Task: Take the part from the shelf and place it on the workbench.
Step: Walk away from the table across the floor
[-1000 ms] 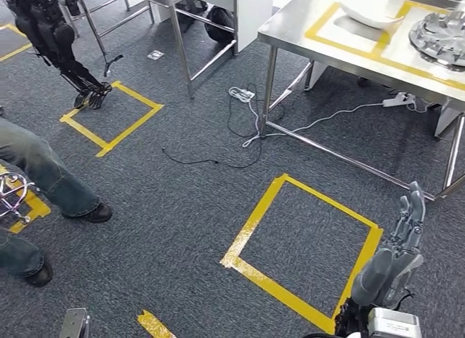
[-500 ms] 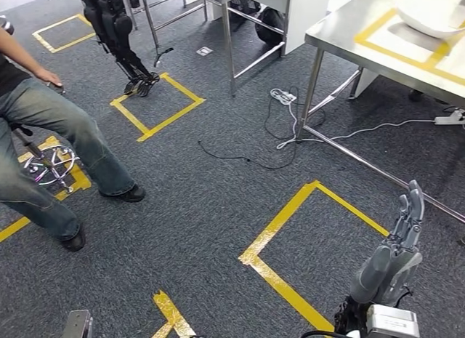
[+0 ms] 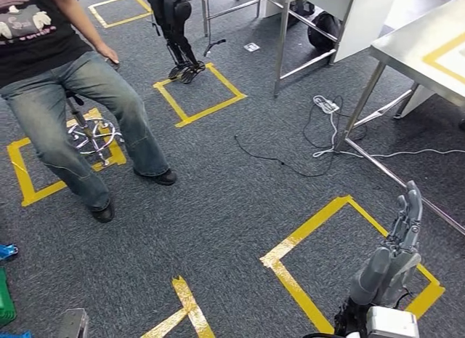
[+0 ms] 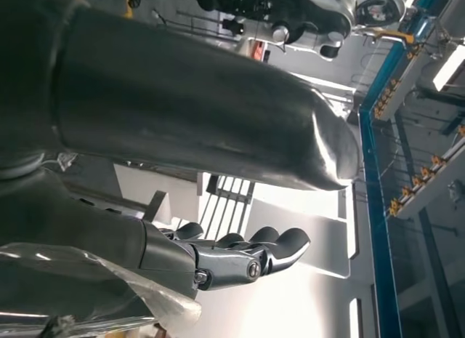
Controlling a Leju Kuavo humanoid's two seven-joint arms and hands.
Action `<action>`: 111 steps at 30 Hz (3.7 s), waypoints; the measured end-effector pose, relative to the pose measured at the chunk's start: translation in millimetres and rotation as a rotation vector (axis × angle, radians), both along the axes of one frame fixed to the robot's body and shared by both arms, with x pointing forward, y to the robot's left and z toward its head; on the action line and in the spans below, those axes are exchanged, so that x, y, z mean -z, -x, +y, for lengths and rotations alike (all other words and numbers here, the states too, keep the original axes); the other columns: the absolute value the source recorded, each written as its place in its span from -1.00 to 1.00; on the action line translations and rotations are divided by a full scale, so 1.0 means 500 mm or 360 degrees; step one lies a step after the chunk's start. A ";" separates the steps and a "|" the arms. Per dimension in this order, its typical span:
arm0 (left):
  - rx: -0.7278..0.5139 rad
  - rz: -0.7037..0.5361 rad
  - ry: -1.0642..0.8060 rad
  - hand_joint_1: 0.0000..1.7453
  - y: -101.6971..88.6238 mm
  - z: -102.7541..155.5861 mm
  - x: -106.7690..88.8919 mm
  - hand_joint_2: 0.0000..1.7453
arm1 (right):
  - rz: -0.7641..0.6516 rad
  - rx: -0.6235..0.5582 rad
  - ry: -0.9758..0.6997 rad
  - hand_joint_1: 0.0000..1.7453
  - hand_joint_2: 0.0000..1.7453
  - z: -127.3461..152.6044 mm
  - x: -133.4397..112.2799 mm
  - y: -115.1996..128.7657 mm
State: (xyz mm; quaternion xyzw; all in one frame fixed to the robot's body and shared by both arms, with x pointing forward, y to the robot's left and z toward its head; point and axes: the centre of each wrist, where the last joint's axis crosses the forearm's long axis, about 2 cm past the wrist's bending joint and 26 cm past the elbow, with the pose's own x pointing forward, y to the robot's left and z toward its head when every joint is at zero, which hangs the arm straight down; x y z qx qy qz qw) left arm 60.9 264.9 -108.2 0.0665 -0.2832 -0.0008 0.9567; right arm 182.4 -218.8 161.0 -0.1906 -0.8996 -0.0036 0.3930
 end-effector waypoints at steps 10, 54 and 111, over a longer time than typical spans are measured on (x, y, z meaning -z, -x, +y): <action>-0.0002 0.0004 0.0015 -1.00 0.003 -0.009 0.000 -1.00 | -0.0014 0.0015 0.0012 -1.00 -1.00 -0.001 -0.001 0.004; 0.0000 -0.0007 0.0012 -1.00 -0.010 -0.010 -0.002 -1.00 | -0.0007 0.0054 0.0008 -1.00 -1.00 -0.010 0.001 0.019; 0.0022 0.0024 0.0031 -1.00 -0.007 -0.027 -0.003 -1.00 | 0.0028 0.0099 0.0020 -1.00 -1.00 -0.018 0.008 0.046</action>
